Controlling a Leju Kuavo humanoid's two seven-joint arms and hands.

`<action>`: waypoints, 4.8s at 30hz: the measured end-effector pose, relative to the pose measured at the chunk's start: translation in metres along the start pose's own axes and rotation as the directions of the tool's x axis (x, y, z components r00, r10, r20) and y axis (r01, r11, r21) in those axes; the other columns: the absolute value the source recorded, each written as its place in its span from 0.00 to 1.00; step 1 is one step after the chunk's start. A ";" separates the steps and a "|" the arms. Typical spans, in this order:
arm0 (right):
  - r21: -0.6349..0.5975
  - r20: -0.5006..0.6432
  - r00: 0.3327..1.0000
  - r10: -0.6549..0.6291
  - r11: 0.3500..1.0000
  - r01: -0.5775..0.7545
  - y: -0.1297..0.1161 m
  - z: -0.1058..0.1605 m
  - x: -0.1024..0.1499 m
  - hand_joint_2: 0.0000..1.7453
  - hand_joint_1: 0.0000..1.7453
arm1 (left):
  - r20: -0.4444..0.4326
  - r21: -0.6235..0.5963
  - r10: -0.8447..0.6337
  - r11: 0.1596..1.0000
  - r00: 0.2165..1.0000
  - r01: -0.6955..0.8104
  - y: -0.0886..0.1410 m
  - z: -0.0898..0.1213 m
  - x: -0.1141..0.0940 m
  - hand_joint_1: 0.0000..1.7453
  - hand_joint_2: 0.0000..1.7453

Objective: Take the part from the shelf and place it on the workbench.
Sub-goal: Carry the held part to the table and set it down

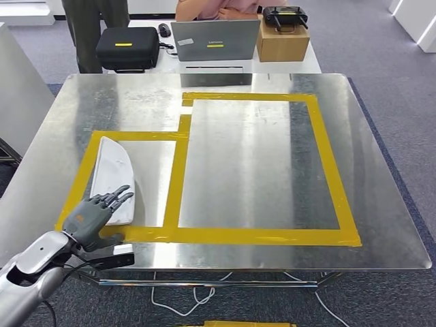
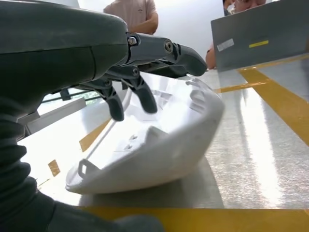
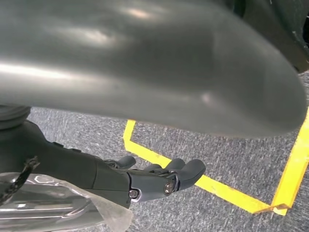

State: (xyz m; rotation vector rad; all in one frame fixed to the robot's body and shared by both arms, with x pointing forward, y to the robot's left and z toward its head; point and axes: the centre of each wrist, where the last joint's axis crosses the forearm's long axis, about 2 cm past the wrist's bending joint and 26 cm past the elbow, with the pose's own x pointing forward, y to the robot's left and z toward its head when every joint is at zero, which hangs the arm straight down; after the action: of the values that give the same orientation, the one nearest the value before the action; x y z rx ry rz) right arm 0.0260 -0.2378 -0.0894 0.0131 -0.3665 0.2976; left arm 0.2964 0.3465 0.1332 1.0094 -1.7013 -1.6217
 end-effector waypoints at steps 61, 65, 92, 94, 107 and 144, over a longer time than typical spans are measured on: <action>0.004 -0.036 0.999 0.035 0.999 -0.035 0.003 0.005 -0.001 0.00 0.00 | -0.165 -0.006 0.019 1.000 0.986 -0.020 -0.003 0.009 0.000 0.00 0.00; 0.009 -0.038 0.999 0.038 0.999 -0.038 0.004 0.005 -0.001 0.00 0.00 | -0.172 -0.006 0.015 1.000 0.985 -0.016 -0.002 0.009 -0.002 0.00 0.00; -0.004 -0.046 0.999 0.019 1.000 -0.020 0.002 0.005 -0.001 0.00 0.00 | -0.253 -0.141 0.007 0.989 0.968 -0.045 -0.022 0.031 0.000 0.00 0.00; -0.005 -0.046 0.999 0.019 1.000 -0.019 0.002 0.005 0.000 0.00 0.00 | -0.276 -0.178 0.009 0.982 0.961 -0.061 -0.028 0.037 0.001 0.00 0.00; -0.019 -0.053 0.999 -0.003 1.000 0.002 -0.005 0.006 -0.001 0.00 0.00 | -0.475 -0.441 0.213 0.782 0.854 -0.440 -0.106 0.104 0.068 0.00 0.00; -0.053 -0.013 0.992 -0.128 0.990 0.127 -0.012 0.017 -0.006 0.00 0.00 | -0.948 -0.148 0.243 0.231 0.204 -0.962 -0.206 0.214 0.209 0.00 0.00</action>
State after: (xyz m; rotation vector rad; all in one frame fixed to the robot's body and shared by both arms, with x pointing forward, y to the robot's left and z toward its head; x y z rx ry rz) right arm 0.0185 -0.2518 -0.0752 -0.0165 -0.3558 0.1616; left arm 0.0324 0.2969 -0.1106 0.2010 -0.4426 -0.7600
